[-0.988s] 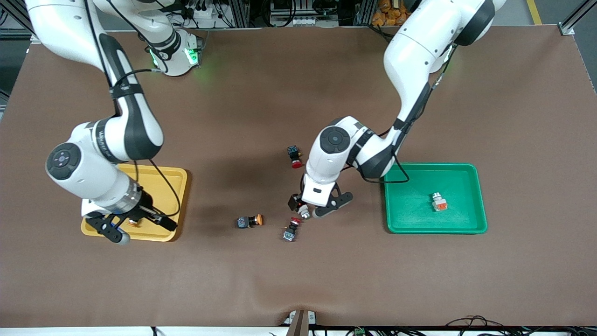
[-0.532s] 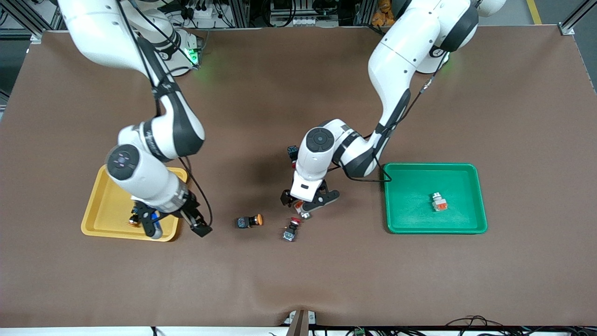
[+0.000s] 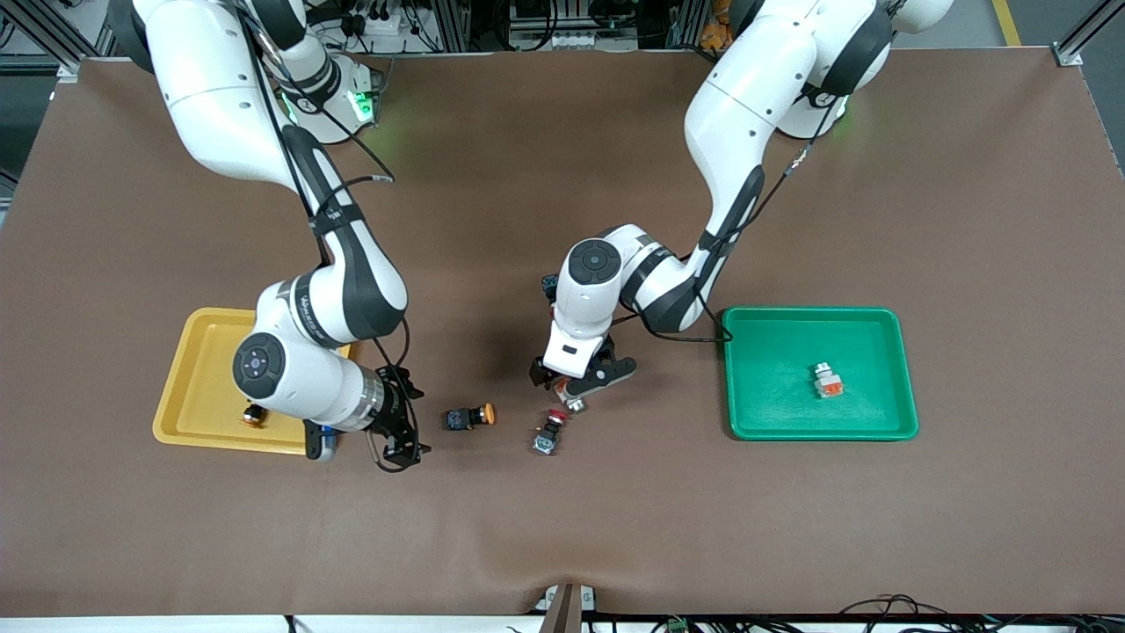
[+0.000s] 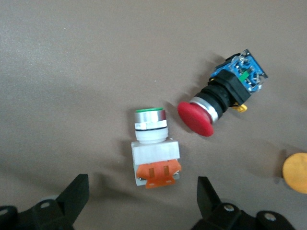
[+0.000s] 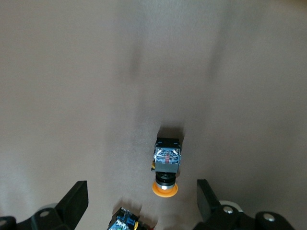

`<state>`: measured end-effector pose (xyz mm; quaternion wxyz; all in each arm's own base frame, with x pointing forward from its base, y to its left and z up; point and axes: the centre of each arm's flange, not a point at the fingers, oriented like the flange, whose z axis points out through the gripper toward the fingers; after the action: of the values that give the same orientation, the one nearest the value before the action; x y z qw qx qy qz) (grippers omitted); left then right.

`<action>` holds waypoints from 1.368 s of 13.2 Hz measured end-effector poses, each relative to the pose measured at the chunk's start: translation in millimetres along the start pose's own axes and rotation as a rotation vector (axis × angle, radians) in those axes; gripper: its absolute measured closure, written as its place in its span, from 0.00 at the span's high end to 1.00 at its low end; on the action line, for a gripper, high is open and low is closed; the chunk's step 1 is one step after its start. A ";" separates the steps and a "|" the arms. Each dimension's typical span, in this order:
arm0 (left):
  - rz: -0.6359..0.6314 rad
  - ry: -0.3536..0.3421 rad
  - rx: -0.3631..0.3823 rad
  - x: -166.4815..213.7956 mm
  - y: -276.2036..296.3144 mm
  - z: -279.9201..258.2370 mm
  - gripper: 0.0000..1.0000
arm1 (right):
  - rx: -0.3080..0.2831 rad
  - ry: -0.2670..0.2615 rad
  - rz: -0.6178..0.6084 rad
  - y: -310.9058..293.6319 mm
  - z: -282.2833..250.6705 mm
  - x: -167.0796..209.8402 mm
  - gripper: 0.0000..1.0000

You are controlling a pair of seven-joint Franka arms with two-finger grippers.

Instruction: Place green and yellow buttons in trays

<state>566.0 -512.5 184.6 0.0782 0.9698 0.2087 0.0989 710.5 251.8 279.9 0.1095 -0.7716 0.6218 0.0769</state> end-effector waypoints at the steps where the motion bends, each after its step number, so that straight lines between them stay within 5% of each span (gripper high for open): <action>1: 0.004 0.006 0.000 -0.6 1.1 0.4 0.97 | -0.014 0.000 0.010 1.2 11.4 1.2 1.00; 8: 0.005 0.028 0.000 11.0 -1.2 3.4 0.87 | -0.003 0.000 -0.057 14.2 70.8 -61.3 1.00; 15: 0.006 0.034 -0.010 11.4 -4.1 16.9 0.81 | 0.013 0.036 -0.070 21.6 109.2 -51.8 1.00; 18: 0.005 0.038 -0.011 13.7 -4.0 16.0 0.49 | 0.008 0.070 -0.106 24.3 116.9 -53.7 1.00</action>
<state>580.2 -504.9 170.5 0.0793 0.9678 0.2072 0.1187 677.3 328.5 179.1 0.0949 -0.8054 0.5837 0.0414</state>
